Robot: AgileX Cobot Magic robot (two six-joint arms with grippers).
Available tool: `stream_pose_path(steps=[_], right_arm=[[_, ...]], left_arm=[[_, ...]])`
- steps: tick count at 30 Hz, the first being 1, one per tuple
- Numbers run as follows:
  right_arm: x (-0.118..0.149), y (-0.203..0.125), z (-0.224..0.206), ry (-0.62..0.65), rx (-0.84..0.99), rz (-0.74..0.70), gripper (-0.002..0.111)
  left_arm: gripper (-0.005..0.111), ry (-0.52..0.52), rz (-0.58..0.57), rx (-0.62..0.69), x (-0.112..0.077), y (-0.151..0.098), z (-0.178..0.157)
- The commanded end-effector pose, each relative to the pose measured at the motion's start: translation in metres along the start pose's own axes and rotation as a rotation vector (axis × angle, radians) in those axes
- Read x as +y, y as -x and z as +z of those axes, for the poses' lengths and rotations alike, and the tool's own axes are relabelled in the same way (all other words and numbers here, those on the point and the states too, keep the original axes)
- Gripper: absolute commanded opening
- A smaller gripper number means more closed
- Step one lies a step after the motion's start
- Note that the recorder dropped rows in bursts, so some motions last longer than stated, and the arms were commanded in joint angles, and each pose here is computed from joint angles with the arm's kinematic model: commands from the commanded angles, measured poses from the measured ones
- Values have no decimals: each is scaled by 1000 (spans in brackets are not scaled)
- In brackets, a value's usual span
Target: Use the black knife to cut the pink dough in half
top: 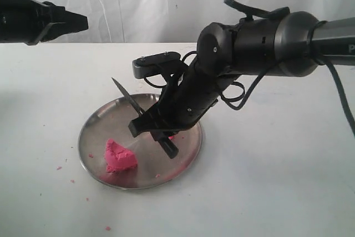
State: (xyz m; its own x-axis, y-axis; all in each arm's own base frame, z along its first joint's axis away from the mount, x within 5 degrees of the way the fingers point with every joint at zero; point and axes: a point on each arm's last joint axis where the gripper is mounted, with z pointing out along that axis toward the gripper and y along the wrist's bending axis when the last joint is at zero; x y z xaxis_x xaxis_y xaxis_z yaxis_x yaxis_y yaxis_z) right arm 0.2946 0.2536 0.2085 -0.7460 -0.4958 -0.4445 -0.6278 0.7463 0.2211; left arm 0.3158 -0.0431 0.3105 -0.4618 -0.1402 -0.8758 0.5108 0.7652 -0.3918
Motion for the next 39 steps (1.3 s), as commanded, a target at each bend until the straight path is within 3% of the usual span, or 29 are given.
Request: stream_pose_path(steps=[1,14,19,28,31,39], right_arm=[[-11,1,2,53,-2,36,0],[-17,-4,41,97,101,6,0],[-17,-2,47,115,134,0,0],[-26,0,53,187,162,57,0],[-30,-2,56,207,180,84,6],[-30,-2,57,209,185,84,41]], left_arm=[[0,51,1,-29,-9,-4,-17],[0,185,95,-189,-50,-6,-80],[0,186,120,-248,-70,-14,-104],[0,212,154,-300,-85,-36,-130],[0,211,162,-308,-89,-41,-134],[0,208,179,-319,-94,-50,-141]])
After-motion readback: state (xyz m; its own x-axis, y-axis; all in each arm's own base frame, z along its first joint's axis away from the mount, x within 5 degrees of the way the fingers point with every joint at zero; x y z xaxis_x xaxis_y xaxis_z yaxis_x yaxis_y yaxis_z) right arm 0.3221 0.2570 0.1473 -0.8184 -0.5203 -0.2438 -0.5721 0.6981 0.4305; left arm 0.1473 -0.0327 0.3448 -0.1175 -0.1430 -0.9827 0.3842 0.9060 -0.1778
